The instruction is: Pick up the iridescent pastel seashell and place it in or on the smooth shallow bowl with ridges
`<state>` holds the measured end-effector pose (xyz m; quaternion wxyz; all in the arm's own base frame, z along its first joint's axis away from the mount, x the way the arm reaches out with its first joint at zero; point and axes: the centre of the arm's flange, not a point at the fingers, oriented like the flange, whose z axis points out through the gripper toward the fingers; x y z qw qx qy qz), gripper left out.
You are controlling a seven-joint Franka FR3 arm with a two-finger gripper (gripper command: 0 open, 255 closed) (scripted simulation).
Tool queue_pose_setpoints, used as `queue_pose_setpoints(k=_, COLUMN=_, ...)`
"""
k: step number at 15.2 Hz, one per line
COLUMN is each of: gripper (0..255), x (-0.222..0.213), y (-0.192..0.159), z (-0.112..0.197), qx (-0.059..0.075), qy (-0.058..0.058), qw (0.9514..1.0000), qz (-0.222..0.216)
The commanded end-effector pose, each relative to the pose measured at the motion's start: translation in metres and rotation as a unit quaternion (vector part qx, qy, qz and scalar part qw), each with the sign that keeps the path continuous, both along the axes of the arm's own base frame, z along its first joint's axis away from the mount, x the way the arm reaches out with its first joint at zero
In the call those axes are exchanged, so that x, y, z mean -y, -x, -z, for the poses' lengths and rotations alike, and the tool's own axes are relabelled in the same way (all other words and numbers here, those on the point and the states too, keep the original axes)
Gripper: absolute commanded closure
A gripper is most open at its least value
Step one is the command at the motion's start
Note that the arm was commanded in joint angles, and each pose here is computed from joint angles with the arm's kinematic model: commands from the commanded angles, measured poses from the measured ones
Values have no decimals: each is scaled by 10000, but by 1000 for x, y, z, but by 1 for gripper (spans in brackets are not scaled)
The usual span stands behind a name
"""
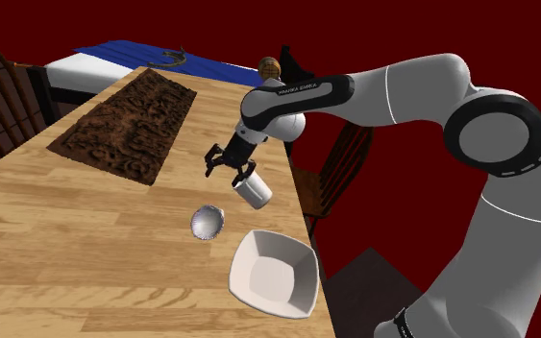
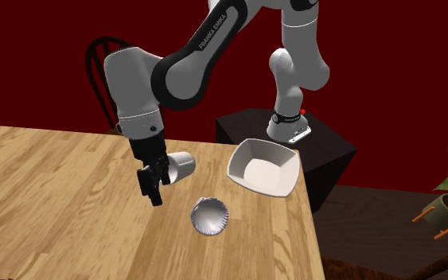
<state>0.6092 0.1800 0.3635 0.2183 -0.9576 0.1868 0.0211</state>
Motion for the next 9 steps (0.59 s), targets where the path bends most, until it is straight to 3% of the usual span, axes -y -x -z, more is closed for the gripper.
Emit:
queue_pose_setpoints(k=1, gripper=0, x=6, y=11, z=36, qx=-554, qy=172, qw=9982, qz=-168)
queue_pose_setpoints(k=4, gripper=0, x=6, y=11, z=36, qx=-554, qy=172, qw=9982, qz=-168)
queue_pose_setpoints(k=5, gripper=255, x=10, y=10, z=25, qx=-560, qy=181, qw=9981, qz=-168)
queue_pose_setpoints(k=9, gripper=255, x=2, y=7, z=14, qx=-564, qy=203, qw=9981, qz=-173)
